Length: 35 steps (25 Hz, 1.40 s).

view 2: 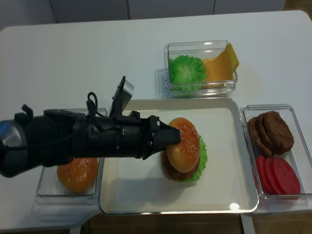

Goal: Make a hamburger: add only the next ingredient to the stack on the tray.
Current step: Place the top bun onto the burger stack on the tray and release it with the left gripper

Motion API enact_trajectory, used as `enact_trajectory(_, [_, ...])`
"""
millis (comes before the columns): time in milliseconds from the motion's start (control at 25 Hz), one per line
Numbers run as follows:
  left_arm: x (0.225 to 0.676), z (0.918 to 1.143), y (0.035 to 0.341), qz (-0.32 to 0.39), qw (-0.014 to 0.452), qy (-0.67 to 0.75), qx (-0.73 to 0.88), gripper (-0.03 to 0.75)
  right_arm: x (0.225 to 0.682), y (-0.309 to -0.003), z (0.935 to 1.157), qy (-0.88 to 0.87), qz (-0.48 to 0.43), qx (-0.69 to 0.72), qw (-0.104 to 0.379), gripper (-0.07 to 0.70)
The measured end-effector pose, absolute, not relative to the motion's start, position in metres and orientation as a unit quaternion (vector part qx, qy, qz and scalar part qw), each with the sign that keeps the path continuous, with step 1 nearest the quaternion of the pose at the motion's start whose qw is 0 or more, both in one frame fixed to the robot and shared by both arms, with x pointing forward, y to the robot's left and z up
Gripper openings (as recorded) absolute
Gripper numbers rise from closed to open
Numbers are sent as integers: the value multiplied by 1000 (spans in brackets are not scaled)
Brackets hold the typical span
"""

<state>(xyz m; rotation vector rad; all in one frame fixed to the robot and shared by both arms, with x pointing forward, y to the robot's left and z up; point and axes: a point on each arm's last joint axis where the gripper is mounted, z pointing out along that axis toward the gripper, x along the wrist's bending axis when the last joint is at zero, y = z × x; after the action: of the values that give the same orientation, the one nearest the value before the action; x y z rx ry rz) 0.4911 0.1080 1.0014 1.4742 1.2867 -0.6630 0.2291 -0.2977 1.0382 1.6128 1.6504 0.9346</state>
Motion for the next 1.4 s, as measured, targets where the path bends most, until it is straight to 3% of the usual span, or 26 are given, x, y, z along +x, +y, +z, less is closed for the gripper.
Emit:
enact_trajectory(280, [494, 988, 106, -287, 497, 541, 614, 210, 229, -298, 1038, 627, 356, 614, 320, 467])
enact_trajectory(1080, [498, 986, 107, -264, 497, 549, 618, 210, 229, -298, 1038, 628, 356, 614, 320, 467])
enact_trajectory(1400, [501, 983, 108, -246, 493, 562, 618, 325, 229, -298, 1038, 628, 356, 614, 320, 467])
